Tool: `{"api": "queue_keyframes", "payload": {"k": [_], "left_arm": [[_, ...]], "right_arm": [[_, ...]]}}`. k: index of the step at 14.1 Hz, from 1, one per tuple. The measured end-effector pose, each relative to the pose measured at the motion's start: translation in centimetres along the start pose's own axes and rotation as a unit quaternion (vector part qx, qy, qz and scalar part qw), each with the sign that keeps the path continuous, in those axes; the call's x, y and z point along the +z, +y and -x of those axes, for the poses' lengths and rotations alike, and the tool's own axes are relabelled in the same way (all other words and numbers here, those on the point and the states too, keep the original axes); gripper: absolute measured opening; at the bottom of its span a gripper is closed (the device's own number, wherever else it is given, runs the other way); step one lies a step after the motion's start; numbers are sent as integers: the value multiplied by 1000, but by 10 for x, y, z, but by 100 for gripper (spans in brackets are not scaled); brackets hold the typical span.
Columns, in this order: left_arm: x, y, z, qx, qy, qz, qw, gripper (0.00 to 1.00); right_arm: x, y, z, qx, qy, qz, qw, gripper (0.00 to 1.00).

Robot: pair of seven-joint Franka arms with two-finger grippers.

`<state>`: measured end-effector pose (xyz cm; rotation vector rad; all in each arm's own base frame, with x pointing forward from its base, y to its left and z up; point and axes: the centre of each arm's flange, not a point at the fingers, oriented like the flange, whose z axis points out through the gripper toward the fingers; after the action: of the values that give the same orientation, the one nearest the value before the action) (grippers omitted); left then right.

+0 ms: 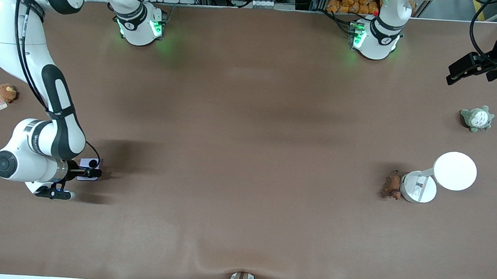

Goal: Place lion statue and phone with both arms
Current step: 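Set the phone beside the plastic cup and withdraw the right gripper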

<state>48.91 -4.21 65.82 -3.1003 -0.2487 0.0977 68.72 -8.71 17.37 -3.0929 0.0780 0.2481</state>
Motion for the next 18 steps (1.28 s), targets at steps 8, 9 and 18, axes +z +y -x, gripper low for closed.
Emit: {"api": "queue_keyframes", "payload": {"k": [8,9,18], "left_arm": [[7,2,2,3,-6,-2,1000,100],[7,2,2,3,-6,-2,1000,100],[8,4,1,11,-6,4,1000,100]], "right_arm": [[-203,-18,17,-18,93,19,995,100],[-239,-25,32,-22,94,20,995,100],[-436,-65,207,-26,56,24,998,100]]}}
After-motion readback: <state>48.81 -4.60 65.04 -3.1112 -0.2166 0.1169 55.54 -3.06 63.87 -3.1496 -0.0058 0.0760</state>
